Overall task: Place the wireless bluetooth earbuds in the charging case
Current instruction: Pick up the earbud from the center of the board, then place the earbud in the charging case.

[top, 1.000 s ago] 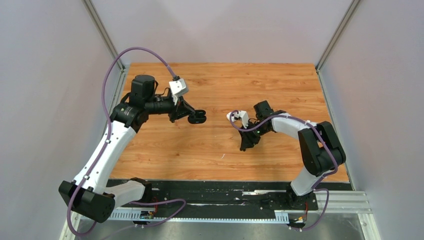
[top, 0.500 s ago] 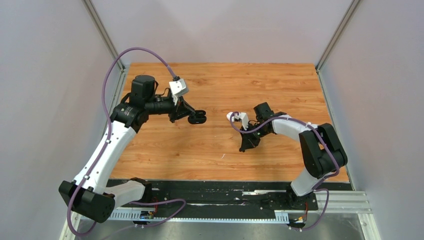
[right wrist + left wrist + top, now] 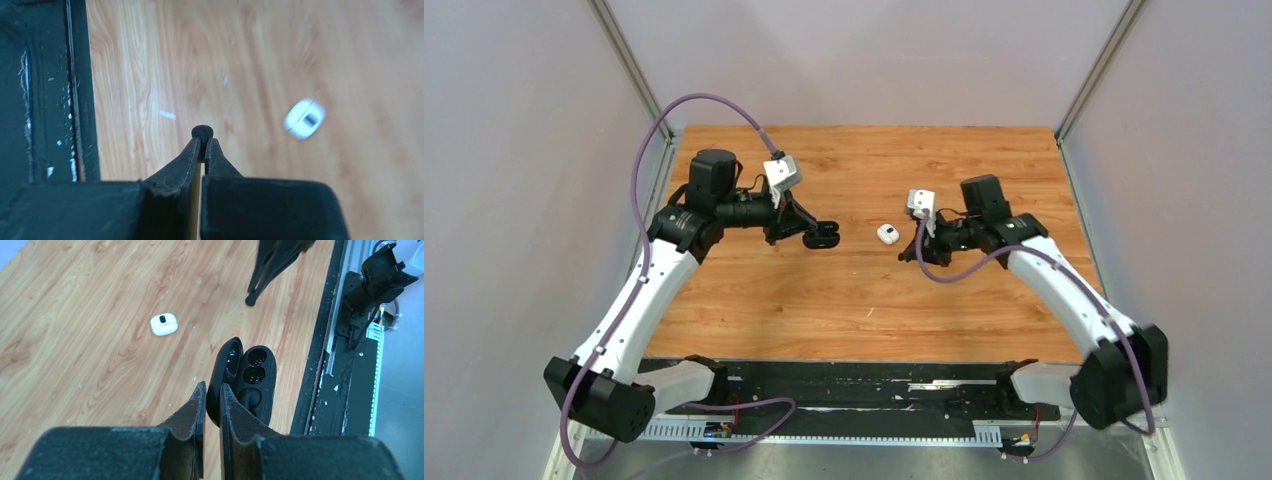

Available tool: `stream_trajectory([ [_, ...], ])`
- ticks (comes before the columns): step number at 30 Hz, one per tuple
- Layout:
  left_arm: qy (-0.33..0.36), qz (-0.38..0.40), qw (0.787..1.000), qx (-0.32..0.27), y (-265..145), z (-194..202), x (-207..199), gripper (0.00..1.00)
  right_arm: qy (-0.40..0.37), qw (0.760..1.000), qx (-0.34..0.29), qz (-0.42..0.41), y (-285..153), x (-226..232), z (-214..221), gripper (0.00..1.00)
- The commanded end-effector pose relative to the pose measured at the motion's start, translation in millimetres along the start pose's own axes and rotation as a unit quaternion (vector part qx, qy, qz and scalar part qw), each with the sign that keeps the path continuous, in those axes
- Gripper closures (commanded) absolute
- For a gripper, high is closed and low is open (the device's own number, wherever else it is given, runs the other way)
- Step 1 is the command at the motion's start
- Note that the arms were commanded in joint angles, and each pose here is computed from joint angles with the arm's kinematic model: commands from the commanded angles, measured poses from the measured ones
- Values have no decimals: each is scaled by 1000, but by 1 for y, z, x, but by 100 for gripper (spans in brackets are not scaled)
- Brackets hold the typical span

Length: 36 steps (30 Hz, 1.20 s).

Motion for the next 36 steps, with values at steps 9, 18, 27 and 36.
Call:
stream_trajectory([
  [9,8,59,997,-46,24,-22,1,100,-243,951,-188,-10,-44,25,-160,100],
  [18,105,58,992,-51,29,-35,-12,100,-172,960,-213,-53,-39,32,-207,100],
  [27,155,15,986,-60,25,-45,-8,100,-190,956,-204,-91,-26,51,-200,100],
  [36,178,32,980,-89,15,-57,-22,100,-205,958,-185,-76,-17,45,-193,100],
])
Point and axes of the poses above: each gripper's point midway between its finger pads, its own y axis out along the fingers, its own x axis along the line the jaws close on, z = x × y, the point moved 5 cm from there along -y, back along the fingers, and after that the axes turned 2 degrees about -y, right-handed, at the moved point
